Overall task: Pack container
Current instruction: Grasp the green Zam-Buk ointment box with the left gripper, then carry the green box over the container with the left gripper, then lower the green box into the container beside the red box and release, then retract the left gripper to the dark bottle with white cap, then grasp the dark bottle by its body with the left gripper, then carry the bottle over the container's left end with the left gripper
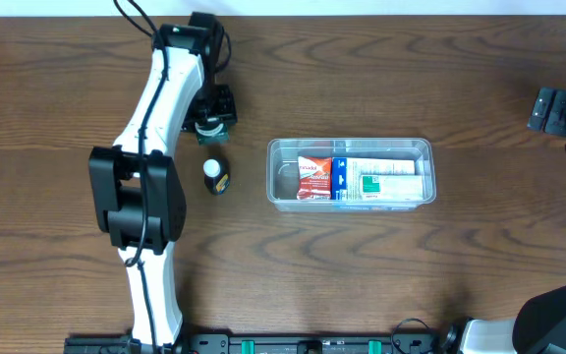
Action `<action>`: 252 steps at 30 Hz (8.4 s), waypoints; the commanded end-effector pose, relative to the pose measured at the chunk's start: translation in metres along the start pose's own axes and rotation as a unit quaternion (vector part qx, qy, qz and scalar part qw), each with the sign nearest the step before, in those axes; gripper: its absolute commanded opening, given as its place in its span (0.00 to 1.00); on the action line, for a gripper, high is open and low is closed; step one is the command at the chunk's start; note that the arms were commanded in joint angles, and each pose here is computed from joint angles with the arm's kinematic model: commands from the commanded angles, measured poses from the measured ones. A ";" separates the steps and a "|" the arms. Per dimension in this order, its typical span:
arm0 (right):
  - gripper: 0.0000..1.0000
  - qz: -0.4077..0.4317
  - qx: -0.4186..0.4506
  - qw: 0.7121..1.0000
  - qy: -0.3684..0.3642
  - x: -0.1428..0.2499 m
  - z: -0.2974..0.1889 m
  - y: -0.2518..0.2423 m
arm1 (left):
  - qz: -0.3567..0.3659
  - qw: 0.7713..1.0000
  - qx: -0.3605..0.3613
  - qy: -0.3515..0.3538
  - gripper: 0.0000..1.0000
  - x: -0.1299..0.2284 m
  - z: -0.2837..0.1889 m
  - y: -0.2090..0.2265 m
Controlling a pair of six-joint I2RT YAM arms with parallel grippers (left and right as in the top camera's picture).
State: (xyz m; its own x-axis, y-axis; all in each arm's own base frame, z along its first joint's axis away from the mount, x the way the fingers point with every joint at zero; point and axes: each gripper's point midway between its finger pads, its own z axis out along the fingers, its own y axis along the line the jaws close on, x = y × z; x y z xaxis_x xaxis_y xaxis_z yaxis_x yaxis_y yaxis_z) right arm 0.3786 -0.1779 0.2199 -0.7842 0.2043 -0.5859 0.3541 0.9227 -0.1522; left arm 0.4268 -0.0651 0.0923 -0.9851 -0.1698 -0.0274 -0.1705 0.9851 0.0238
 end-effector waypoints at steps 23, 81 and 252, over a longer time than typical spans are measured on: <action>0.99 0.007 -0.001 1.000 0.007 0.003 0.002 0.000 | 0.205 0.968 0.147 -0.009 0.68 0.111 -0.086 -0.161; 0.99 0.007 -0.001 1.000 0.008 0.003 0.002 0.000 | 0.168 0.980 0.036 -0.104 0.69 0.128 0.012 -0.194; 0.99 0.007 -0.001 1.000 0.009 0.004 0.002 0.000 | 0.112 0.956 0.235 -0.137 0.30 0.129 -0.167 -0.073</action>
State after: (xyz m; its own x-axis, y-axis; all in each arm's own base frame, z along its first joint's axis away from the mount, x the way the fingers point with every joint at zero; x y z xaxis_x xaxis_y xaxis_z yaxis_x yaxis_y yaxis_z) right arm 0.3767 -0.1770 0.2184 -0.7893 0.2085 -0.5776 0.3539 0.9231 -0.1505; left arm 0.3068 -0.1486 0.2467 -0.9478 0.0094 -0.3188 0.1390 0.9118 -0.3864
